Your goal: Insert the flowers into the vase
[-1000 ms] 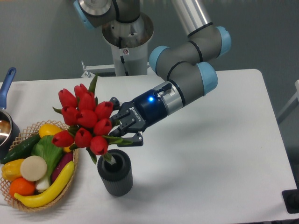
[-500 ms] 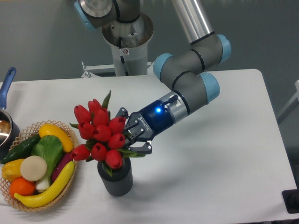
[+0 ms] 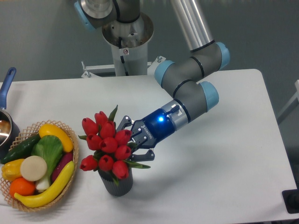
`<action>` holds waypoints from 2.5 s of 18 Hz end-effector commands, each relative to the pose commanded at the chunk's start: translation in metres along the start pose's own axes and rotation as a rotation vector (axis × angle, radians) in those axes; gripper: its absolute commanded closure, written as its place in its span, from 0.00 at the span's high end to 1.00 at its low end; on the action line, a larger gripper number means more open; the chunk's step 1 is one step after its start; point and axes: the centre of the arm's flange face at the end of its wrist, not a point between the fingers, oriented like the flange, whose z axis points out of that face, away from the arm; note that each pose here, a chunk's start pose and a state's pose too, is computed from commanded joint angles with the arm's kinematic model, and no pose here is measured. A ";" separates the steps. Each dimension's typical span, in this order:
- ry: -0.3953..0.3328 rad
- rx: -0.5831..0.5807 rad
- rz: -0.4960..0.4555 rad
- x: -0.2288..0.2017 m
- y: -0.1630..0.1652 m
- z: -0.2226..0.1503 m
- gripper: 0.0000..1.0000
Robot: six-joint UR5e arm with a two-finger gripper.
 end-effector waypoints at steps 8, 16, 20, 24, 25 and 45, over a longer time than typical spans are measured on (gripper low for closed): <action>-0.008 -0.087 -0.014 0.000 0.028 0.006 0.35; -0.012 -0.088 -0.006 -0.003 0.025 0.004 0.99; -0.030 -0.092 0.016 -0.006 0.017 -0.006 1.00; -0.070 -0.214 0.138 0.002 0.004 -0.018 1.00; -0.077 -0.239 0.151 0.002 0.001 -0.019 1.00; -0.563 -1.041 0.299 0.025 -0.176 -0.181 1.00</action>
